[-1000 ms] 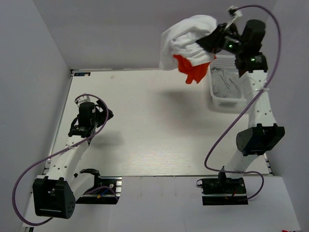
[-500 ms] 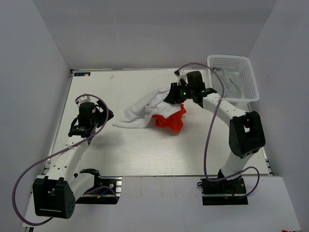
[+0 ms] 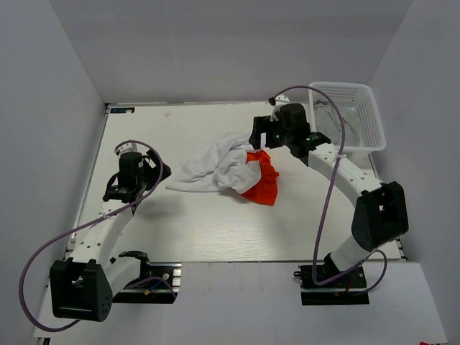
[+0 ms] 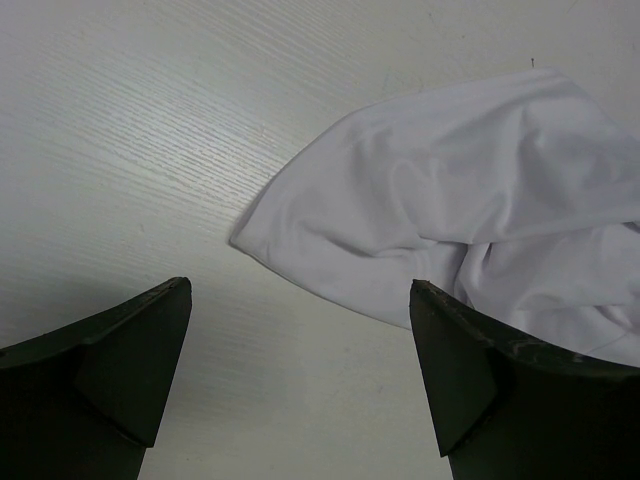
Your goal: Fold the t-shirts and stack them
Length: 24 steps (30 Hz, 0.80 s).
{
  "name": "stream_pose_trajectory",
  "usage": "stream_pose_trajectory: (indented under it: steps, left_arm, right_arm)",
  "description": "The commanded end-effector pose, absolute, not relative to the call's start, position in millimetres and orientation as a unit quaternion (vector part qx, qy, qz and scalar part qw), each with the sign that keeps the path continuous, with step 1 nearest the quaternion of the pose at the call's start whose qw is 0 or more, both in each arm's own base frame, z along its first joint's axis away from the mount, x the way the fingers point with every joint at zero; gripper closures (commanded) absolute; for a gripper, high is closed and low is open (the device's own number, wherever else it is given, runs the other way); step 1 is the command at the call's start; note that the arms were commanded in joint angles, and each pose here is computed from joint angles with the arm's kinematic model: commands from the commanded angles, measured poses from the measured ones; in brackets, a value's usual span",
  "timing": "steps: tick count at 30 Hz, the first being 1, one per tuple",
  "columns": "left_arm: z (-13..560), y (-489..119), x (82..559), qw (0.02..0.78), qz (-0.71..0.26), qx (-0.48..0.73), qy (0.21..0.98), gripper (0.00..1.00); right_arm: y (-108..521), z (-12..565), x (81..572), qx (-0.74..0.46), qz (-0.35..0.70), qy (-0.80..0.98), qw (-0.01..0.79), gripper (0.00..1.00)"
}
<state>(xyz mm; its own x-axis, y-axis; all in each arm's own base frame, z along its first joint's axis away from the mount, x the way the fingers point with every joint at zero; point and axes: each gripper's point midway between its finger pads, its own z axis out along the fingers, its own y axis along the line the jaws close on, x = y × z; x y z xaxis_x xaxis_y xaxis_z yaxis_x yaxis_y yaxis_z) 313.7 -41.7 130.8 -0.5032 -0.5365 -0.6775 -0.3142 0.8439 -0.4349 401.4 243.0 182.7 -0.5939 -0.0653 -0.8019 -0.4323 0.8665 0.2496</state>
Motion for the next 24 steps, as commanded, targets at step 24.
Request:
stream_pose_trajectory:
  steps: [24]
  left_arm:
    - [107.3,-81.3,326.4,0.379,-0.197,-0.161,0.89,0.0]
  right_arm:
    - [136.8,93.7,313.6,-0.208,-0.038,0.935,0.285,0.1]
